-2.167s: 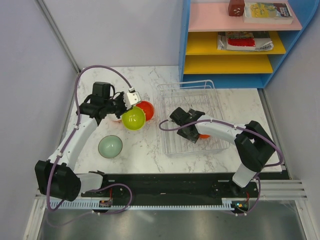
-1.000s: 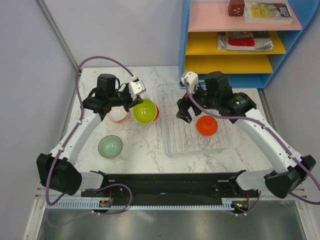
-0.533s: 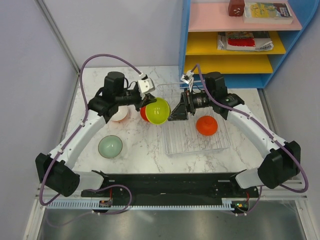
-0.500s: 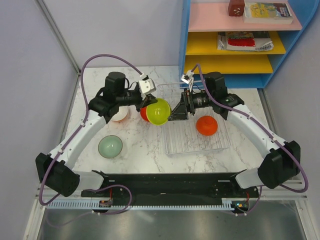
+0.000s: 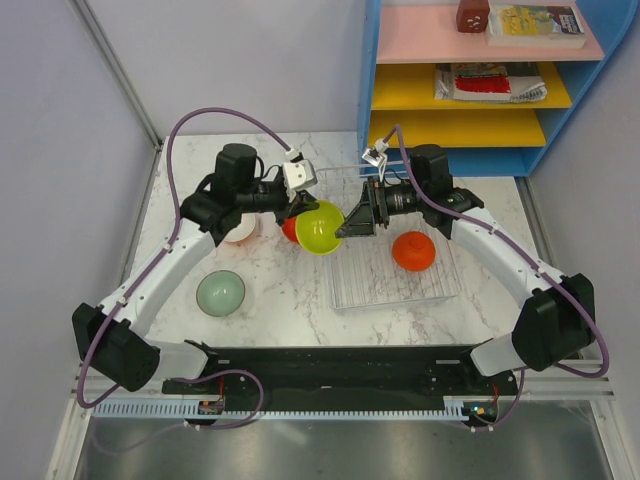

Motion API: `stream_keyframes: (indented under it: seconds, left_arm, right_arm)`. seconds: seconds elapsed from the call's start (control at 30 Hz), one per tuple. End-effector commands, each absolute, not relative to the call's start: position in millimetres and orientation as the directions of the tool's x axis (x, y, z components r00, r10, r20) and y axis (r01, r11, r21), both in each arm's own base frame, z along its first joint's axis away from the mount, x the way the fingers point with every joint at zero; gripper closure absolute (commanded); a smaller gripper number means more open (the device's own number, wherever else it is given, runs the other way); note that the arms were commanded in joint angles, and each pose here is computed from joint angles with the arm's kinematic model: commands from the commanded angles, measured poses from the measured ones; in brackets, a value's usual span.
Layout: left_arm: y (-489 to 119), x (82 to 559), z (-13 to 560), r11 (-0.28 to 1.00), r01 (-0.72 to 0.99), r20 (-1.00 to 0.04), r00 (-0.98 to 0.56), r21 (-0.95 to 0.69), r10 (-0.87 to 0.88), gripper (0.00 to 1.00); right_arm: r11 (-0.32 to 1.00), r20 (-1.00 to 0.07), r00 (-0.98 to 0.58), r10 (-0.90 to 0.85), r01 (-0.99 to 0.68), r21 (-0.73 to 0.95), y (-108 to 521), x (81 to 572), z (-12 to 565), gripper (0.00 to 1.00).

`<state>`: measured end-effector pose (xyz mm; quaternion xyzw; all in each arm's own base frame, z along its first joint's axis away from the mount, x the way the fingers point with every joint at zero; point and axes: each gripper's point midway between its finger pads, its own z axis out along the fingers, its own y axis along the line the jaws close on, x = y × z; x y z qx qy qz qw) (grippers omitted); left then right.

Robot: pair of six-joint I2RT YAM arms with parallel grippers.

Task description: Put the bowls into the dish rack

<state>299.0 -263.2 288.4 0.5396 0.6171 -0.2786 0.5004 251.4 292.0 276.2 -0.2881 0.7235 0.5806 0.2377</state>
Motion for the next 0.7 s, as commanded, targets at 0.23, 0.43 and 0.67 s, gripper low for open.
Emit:
stream_keyframes:
  seconds: [0.23, 0.43, 0.67]
  left_arm:
    - [-271.6, 276.8, 336.6, 0.22, 0.945, -0.941, 0.172, 0.241, 0.291, 0.98]
    - [-273.2, 277.6, 336.9, 0.22, 0.945, -0.941, 0.172, 0.242, 0.292, 0.98]
    - [-273.8, 279.9, 336.1, 0.227, 0.942, -0.938, 0.175, 0.248, 0.299, 0.98]
  right_arm:
    - [0.239, -0.72, -0.688, -0.09, -0.716, 0.655, 287.1, 273.9, 271.7, 0.02]
    - [0.178, -0.677, -0.731, -0.087, -0.68, 0.711, 290.2, 271.4, 268.3, 0.02]
    - [0.065, -0.587, -0.808, -0.055, -0.59, 0.805, 296.7, 267.5, 272.4, 0.1]
